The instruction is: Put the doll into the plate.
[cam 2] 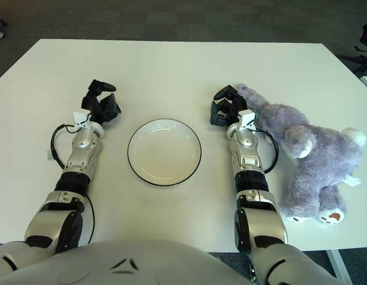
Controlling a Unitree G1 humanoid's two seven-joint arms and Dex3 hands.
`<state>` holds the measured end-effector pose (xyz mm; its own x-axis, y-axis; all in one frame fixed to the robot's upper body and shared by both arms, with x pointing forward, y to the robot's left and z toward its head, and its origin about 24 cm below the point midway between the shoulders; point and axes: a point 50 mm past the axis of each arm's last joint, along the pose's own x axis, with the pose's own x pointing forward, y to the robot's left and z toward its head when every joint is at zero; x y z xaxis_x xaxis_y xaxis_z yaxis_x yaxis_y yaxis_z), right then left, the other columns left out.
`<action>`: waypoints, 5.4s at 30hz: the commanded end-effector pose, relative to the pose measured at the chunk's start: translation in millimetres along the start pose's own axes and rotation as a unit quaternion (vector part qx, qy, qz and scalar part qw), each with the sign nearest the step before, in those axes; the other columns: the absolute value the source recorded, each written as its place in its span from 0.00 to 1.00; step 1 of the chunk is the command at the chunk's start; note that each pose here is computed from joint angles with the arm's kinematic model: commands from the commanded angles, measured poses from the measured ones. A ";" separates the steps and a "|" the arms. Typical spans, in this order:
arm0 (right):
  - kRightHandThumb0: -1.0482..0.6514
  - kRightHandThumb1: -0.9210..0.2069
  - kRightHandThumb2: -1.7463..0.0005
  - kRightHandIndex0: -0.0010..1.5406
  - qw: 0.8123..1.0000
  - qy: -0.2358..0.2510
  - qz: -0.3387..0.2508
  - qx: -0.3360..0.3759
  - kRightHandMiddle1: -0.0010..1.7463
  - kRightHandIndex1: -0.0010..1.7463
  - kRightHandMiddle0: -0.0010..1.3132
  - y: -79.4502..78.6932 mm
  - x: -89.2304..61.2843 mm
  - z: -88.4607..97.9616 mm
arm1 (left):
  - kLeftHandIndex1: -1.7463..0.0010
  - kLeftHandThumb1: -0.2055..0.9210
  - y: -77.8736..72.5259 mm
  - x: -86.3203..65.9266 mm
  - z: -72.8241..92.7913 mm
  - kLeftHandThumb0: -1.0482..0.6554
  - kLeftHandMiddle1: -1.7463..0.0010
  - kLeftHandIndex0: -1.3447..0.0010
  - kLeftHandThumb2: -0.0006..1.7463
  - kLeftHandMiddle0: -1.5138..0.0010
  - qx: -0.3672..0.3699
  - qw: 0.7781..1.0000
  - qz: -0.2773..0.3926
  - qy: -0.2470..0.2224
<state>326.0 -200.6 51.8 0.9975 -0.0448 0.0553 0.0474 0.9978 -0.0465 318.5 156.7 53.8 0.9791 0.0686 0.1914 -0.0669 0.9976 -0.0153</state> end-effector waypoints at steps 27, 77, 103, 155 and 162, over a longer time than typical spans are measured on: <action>0.61 0.63 0.17 0.37 0.997 0.031 0.061 0.017 1.00 1.00 0.43 0.8 -12.2 -23.7 | 0.00 0.77 4.4 -14.8 -19.5 0.39 0.01 0.74 0.50 0.41 0.008 0.999 0.004 0.046; 0.61 0.49 0.29 0.42 0.972 -0.157 -0.027 -0.173 1.00 0.95 0.24 2.1 -26.7 41.7 | 0.00 0.77 3.1 -15.5 -21.0 0.39 0.00 0.74 0.50 0.41 0.008 0.999 0.000 0.045; 0.61 0.45 0.31 0.28 0.935 -0.218 -0.072 -0.272 1.00 1.00 0.31 -14.1 -42.1 89.7 | 0.00 0.77 -2.6 -11.3 -23.7 0.39 0.02 0.74 0.50 0.41 0.001 0.999 -0.015 0.040; 0.26 0.41 0.52 0.01 0.745 -0.173 -0.160 -0.624 0.46 0.33 0.00 -30.9 -92.0 111.3 | 0.00 0.77 -8.2 -7.7 -22.8 0.39 0.00 0.74 0.50 0.40 0.012 0.999 -0.024 0.035; 0.26 0.44 0.52 0.02 0.737 -0.127 -0.150 -0.647 0.38 0.28 0.00 -32.1 -102.8 116.9 | 0.00 0.77 -8.8 -7.9 -22.3 0.39 0.00 0.74 0.50 0.40 0.008 0.999 -0.024 0.031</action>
<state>221.3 -220.7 158.1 0.8930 -0.0649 0.4454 0.4498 0.0928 -0.8883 327.6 146.5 53.7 0.9791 0.0165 0.2027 -0.0169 0.9999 0.0007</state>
